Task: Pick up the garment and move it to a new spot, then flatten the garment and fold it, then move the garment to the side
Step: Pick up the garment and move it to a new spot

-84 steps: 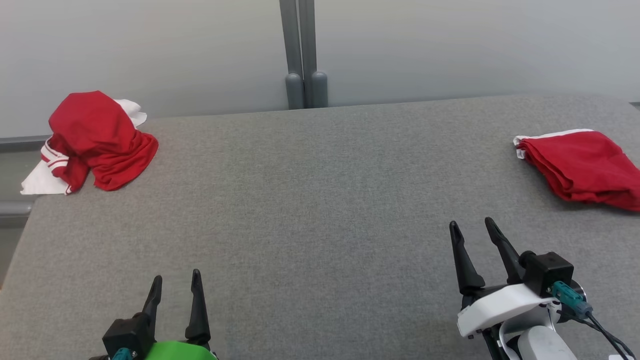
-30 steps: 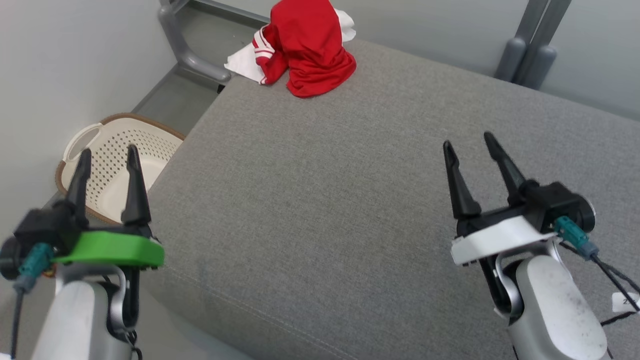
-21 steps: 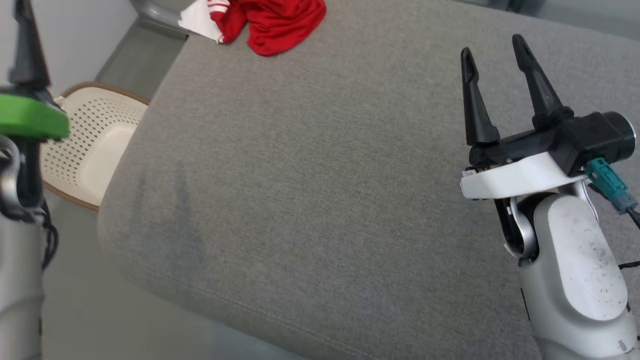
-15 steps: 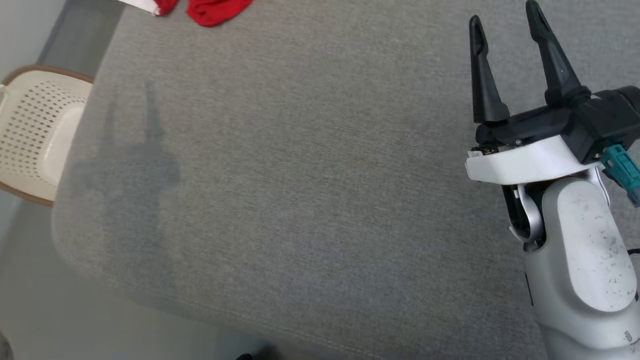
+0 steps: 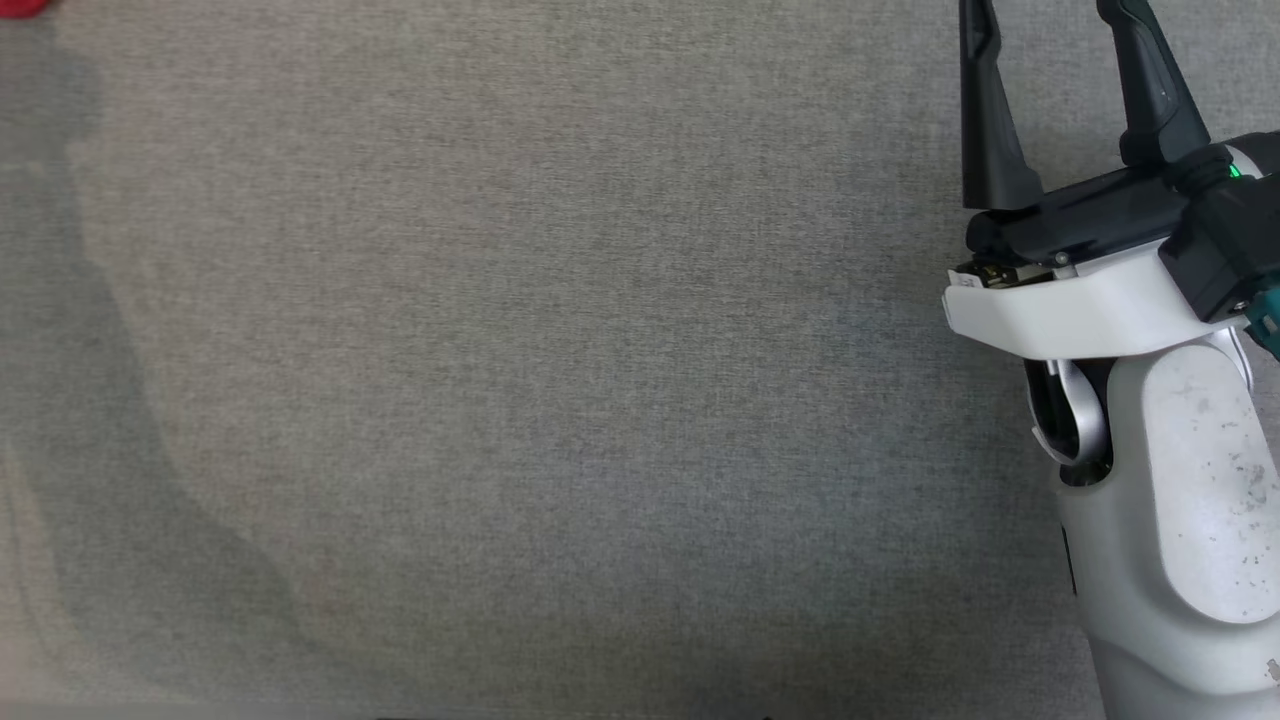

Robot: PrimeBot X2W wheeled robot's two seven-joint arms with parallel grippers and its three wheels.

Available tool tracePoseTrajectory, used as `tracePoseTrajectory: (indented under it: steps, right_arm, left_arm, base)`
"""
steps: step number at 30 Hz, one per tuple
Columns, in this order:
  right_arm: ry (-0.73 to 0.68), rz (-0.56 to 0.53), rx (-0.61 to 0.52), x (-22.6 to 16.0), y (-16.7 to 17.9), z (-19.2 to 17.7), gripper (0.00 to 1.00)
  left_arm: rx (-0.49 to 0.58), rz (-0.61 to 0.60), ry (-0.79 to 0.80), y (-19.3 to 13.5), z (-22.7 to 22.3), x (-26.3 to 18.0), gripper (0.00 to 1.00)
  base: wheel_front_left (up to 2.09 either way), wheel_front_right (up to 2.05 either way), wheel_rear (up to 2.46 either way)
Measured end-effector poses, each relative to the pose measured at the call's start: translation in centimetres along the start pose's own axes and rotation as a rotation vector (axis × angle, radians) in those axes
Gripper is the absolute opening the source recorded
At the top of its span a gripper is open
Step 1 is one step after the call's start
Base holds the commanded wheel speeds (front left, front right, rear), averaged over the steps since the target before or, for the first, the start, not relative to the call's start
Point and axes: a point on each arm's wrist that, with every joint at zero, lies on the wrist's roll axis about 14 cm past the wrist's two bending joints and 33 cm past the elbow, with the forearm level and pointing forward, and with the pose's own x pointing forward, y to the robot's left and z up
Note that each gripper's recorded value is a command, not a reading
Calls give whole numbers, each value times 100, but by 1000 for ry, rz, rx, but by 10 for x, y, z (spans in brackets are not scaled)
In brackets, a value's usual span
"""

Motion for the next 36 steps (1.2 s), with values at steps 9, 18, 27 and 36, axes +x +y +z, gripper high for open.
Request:
tracePoseTrajectory:
  steps: [9,18,27,36]
  right_arm:
    - [78,-69,-39,-17,-32,-30,100]
    - [76,-83,-55,-22,-38,-26,100]
    - [34,-96,-57,-27,-39,2,100]
    - [18,-139,-55,-52,-43,34,100]
  left_arm:
    - [-21,-54,173,-34,-83,36,100]
    - [-35,-67,162,-42,-85,38,0]
    - [12,-81,80,-37,-47,16,0]
    - [47,-205,-112,-70,46,-24,0]
  base:
    - [0,0,0]
    - [0,0,0]
    - [0,0,0]
    - [0,0,0]
